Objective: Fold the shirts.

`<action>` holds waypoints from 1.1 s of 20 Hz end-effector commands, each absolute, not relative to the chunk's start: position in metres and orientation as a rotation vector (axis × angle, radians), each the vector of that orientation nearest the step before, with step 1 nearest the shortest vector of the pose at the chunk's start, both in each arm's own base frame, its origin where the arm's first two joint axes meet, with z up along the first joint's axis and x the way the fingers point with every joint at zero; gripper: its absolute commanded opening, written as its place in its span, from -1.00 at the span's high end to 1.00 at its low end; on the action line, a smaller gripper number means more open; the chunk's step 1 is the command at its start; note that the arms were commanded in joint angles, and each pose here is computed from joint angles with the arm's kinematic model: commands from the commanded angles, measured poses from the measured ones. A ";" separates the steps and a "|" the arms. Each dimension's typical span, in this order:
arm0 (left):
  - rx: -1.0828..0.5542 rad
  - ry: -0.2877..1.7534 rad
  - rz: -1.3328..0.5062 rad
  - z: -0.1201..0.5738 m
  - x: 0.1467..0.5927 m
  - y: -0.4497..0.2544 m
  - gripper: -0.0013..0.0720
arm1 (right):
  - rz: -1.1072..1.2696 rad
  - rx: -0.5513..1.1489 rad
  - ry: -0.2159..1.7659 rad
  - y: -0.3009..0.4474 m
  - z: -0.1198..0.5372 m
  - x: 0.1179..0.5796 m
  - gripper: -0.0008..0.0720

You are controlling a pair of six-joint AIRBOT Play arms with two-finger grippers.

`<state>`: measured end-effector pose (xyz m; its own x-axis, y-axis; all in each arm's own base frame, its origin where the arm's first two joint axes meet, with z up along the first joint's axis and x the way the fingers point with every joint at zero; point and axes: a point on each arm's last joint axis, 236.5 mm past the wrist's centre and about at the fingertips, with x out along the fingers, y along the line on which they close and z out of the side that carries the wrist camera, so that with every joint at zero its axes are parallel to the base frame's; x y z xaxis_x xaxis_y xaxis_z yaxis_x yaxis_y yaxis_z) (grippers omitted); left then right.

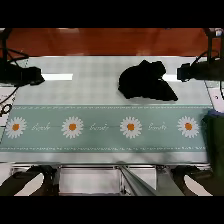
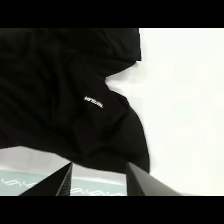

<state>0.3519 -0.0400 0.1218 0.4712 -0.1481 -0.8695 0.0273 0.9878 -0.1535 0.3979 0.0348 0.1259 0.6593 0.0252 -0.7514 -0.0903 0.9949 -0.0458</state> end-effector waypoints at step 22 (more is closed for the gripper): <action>-0.271 1.207 -0.162 0.010 0.268 -0.086 -0.39 | 0.145 -0.106 1.367 0.058 -0.101 0.491 0.91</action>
<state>0.2661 -0.0858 0.0095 0.3422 -0.2647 -0.9015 -0.0183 0.9574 -0.2881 0.4934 0.0567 -0.0971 0.2209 0.0371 -0.9746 -0.1511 0.9885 0.0034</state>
